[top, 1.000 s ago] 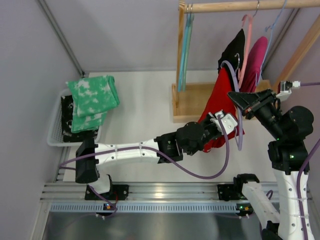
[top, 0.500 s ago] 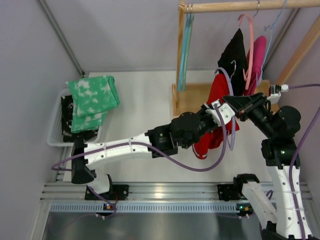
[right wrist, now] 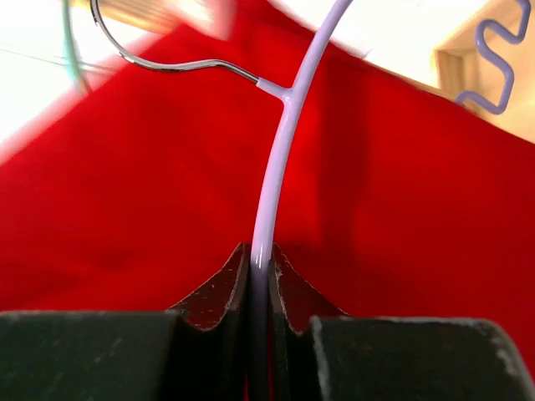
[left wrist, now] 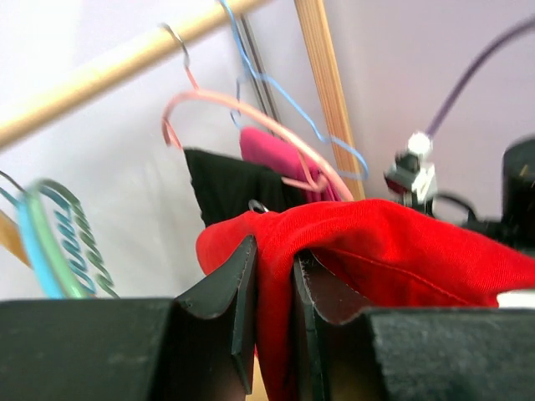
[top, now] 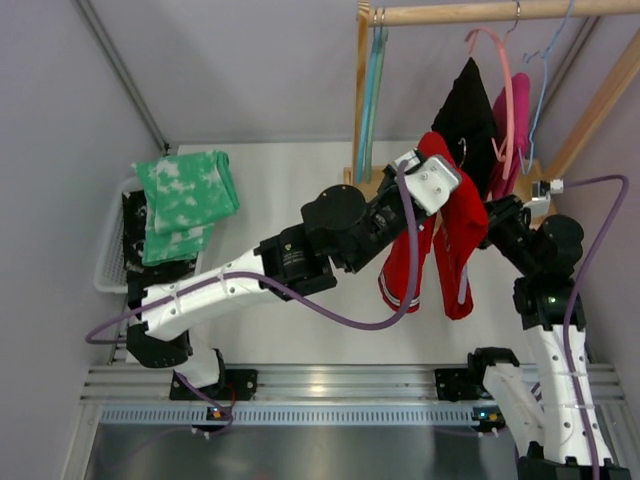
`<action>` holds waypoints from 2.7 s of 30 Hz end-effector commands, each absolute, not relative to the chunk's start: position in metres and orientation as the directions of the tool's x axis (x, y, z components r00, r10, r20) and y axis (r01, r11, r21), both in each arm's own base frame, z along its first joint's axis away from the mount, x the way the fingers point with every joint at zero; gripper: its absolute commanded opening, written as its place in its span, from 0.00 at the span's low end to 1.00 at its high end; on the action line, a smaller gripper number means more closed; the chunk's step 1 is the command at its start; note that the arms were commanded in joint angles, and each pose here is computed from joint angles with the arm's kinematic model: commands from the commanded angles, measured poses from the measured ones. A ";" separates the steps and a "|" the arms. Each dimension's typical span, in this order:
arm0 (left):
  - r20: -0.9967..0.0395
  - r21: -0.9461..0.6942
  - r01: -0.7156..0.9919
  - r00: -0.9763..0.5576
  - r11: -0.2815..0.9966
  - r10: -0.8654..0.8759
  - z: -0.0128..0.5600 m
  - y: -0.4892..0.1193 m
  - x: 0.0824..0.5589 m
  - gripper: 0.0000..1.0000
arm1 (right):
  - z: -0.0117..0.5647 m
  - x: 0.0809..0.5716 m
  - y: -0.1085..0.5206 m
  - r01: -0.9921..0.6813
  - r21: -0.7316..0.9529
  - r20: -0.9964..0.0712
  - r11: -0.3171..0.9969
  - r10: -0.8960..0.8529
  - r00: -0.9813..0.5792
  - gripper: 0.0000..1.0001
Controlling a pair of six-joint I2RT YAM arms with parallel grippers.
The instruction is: Remove the trousers from the hanger
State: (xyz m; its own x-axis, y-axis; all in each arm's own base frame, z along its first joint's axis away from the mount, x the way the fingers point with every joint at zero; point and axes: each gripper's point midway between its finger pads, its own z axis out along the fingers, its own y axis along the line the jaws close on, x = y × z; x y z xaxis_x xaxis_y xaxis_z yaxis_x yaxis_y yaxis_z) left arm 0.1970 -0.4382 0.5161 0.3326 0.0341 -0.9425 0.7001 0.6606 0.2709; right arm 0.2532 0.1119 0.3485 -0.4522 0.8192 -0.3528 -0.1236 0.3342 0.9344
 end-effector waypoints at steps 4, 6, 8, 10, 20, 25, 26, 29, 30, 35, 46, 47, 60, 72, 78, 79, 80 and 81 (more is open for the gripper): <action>-0.751 0.049 0.665 0.516 0.745 -0.411 0.701 -0.337 0.169 0.00 | 0.314 0.263 0.101 -0.107 0.883 -0.457 0.458 0.782 -0.425 0.00; -0.722 0.038 0.654 0.541 0.756 -0.431 0.717 -0.328 0.167 0.00 | 0.300 0.263 0.099 -0.096 0.868 -0.477 0.487 0.766 -0.431 0.00; -0.685 0.029 0.641 0.571 0.767 -0.452 0.736 -0.313 0.163 0.00 | 0.289 0.262 0.098 -0.075 0.861 -0.482 0.504 0.759 -0.438 0.00; -0.666 0.023 0.635 0.586 0.772 -0.462 0.744 -0.309 0.162 0.00 | 0.275 0.260 0.097 -0.061 0.848 -0.494 0.526 0.744 -0.450 0.00; -0.690 0.044 0.633 0.579 0.773 -0.435 0.731 -0.305 0.162 0.00 | 0.253 0.250 0.097 -0.059 0.814 -0.532 0.579 0.700 -0.475 0.00; -0.718 0.039 0.656 0.543 0.754 -0.436 0.713 -0.297 0.160 0.00 | 0.262 0.246 0.096 -0.095 0.790 -0.575 0.606 0.677 -0.460 0.00; -0.719 0.033 0.659 0.538 0.751 -0.440 0.712 -0.295 0.161 0.00 | 0.263 0.246 0.096 -0.102 0.787 -0.580 0.609 0.672 -0.461 0.00; -0.745 0.026 0.690 0.495 0.723 -0.446 0.704 -0.290 0.164 0.00 | 0.265 0.243 0.097 -0.115 0.776 -0.593 0.620 0.655 -0.468 0.00; -0.750 0.025 0.684 0.496 0.729 -0.438 0.703 -0.281 0.168 0.00 | 0.268 0.242 0.098 -0.129 0.767 -0.606 0.628 0.646 -0.464 0.00; -0.819 -0.005 0.668 0.424 0.744 -0.386 0.658 -0.265 0.194 0.00 | 0.269 0.239 0.095 -0.129 0.750 -0.625 0.648 0.633 -0.457 0.00; -0.830 -0.130 0.523 0.408 0.843 -0.381 0.624 -0.150 0.220 0.00 | 0.262 0.247 0.091 -0.101 0.725 -0.637 0.681 0.608 -0.473 0.00; -0.818 -0.159 0.520 0.407 0.839 -0.407 0.627 -0.140 0.214 0.00 | 0.263 0.247 0.091 -0.102 0.723 -0.639 0.683 0.606 -0.473 0.00; -0.783 -0.301 0.181 0.514 0.936 -0.351 0.603 -0.024 0.197 0.00 | 0.267 0.248 0.090 -0.108 0.706 -0.656 0.700 0.589 -0.473 0.00; -0.820 -0.312 -0.346 0.568 0.885 -0.067 0.591 0.079 0.151 0.00 | 0.273 0.250 0.090 -0.118 0.700 -0.663 0.704 0.580 -0.474 0.00; -0.871 -0.289 -0.536 0.490 0.793 0.014 0.568 0.107 0.141 0.00 | 0.277 0.252 0.091 -0.127 0.700 -0.665 0.703 0.577 -0.475 0.00; -0.872 -0.286 -0.557 0.488 0.779 0.029 0.568 0.111 0.138 0.00 | 0.278 0.253 0.091 -0.130 0.698 -0.668 0.704 0.574 -0.473 0.00; -0.874 -0.285 -0.574 0.485 0.768 0.039 0.567 0.114 0.136 0.00 | 0.278 0.253 0.091 -0.131 0.697 -0.668 0.705 0.573 -0.475 0.00; -0.883 -0.264 -0.600 0.466 0.755 0.062 0.564 0.117 0.137 0.00 | 0.279 0.253 0.091 -0.134 0.695 -0.671 0.706 0.570 -0.474 0.00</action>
